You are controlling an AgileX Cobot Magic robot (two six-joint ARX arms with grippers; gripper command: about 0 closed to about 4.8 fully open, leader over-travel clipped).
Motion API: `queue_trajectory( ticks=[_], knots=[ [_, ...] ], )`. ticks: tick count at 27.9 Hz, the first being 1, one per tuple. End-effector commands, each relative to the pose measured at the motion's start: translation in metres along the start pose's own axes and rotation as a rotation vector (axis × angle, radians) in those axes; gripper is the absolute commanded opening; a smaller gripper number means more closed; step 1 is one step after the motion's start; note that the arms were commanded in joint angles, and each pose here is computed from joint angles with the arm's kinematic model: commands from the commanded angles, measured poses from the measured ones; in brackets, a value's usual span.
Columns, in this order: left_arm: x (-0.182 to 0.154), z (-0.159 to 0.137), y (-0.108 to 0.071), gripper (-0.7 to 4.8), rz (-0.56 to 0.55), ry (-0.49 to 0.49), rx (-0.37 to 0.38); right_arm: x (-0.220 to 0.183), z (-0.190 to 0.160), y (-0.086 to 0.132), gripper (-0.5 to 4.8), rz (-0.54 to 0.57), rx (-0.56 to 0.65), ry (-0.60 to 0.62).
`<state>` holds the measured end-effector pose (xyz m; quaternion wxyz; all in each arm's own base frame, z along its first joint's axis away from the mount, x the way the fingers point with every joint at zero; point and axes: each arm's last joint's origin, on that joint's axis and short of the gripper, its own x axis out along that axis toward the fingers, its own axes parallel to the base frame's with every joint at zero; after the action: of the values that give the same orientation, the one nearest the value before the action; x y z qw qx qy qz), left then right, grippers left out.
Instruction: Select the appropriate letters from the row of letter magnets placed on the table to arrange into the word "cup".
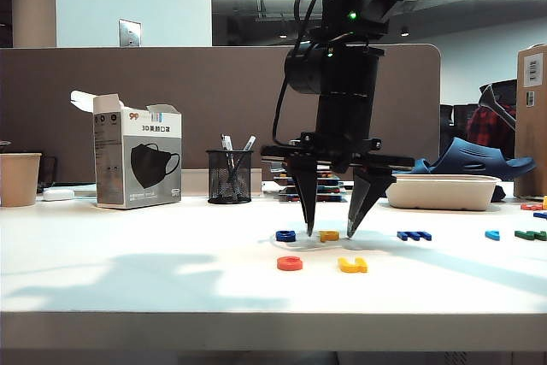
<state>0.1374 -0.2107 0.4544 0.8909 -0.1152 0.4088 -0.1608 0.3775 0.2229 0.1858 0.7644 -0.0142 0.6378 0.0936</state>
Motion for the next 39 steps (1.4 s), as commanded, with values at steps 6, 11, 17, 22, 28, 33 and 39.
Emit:
queue_trajectory(
  ticks=[6, 11, 17, 22, 28, 33, 39],
  knots=[
    [-0.002, 0.001, 0.000, -0.05, -0.005, -0.013, 0.001, 0.002, 0.002, 0.001, 2.41, 0.005, 0.054, -0.016],
    [-0.002, 0.001, 0.000, -0.05, -0.005, -0.013, 0.001, 0.013, 0.001, 0.002, 2.39, -0.006, 0.061, 0.012],
    [-0.002, 0.001, 0.000, -0.05, -0.005, -0.013, 0.001, 0.018, -0.002, 0.001, 2.38, -0.022, 0.070, 0.050],
    [-0.002, 0.001, 0.000, -0.05, -0.005, -0.013, 0.001, 0.020, -0.005, 0.010, 1.79, -0.018, 0.067, 0.048],
    [-0.002, 0.001, 0.000, -0.05, -0.005, -0.013, 0.001, 0.023, -0.005, 0.011, 1.79, -0.020, 0.091, 0.052],
    [-0.002, 0.001, 0.000, -0.05, -0.005, -0.013, 0.001, 0.023, -0.005, 0.010, 1.79, -0.021, 0.092, 0.052],
    [-0.002, 0.001, 0.000, -0.05, -0.005, -0.013, 0.001, 0.023, -0.005, 0.010, 1.46, -0.021, 0.092, 0.053]
  ],
)
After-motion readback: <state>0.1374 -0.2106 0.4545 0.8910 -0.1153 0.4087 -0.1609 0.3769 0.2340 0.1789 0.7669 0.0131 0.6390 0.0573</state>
